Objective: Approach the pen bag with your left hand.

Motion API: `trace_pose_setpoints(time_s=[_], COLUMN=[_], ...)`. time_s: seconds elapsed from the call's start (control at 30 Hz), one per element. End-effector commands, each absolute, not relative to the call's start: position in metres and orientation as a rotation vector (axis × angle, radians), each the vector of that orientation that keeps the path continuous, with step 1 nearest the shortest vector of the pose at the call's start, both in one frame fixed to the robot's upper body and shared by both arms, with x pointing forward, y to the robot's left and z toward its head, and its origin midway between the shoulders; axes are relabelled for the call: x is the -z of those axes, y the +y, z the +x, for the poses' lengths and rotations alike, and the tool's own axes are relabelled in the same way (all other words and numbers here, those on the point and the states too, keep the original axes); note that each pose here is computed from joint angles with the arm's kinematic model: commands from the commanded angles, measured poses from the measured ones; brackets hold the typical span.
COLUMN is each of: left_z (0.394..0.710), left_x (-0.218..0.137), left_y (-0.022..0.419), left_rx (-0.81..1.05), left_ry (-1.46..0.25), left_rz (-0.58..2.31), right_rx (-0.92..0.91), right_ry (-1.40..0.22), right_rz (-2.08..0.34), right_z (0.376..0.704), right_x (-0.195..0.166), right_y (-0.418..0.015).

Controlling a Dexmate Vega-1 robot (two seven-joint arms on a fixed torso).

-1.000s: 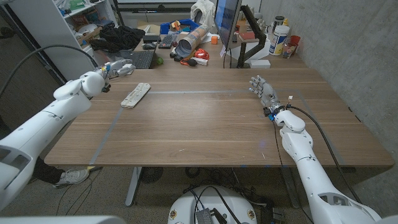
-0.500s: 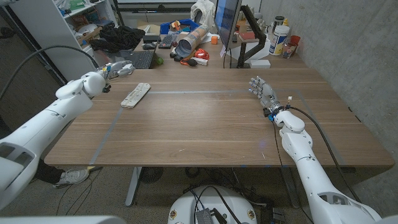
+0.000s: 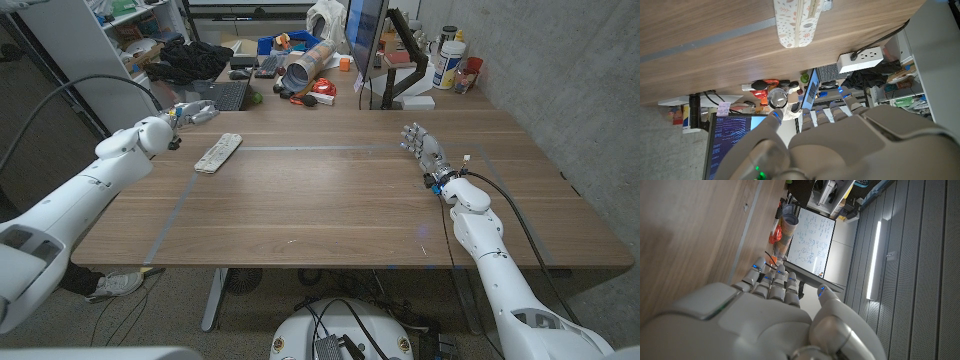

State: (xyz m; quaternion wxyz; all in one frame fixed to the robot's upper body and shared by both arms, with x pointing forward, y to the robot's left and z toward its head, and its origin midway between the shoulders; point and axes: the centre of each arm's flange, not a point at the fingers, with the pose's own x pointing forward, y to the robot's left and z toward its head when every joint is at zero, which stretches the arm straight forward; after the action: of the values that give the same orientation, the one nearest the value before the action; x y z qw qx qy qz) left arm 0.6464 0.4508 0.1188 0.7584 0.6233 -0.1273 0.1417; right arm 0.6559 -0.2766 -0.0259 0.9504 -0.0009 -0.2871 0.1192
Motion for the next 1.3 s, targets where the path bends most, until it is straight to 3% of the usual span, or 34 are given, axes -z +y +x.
trace_pose_setpoints(time_s=[0.03, 1.3], left_z=[0.651, 0.657], left_x=[-0.115, -0.100], left_y=[0.450, 0.455], left_rx=[-0.308, -0.313], left_ry=[-0.249, -0.164], left_rz=[1.371, 1.392], right_rx=[-0.245, -0.249], right_ry=[-0.580, -0.587], right_rz=[-0.003, -0.015], right_z=[0.656, 0.647], right_x=[0.028, 0.027], right_y=[-0.277, -0.280])
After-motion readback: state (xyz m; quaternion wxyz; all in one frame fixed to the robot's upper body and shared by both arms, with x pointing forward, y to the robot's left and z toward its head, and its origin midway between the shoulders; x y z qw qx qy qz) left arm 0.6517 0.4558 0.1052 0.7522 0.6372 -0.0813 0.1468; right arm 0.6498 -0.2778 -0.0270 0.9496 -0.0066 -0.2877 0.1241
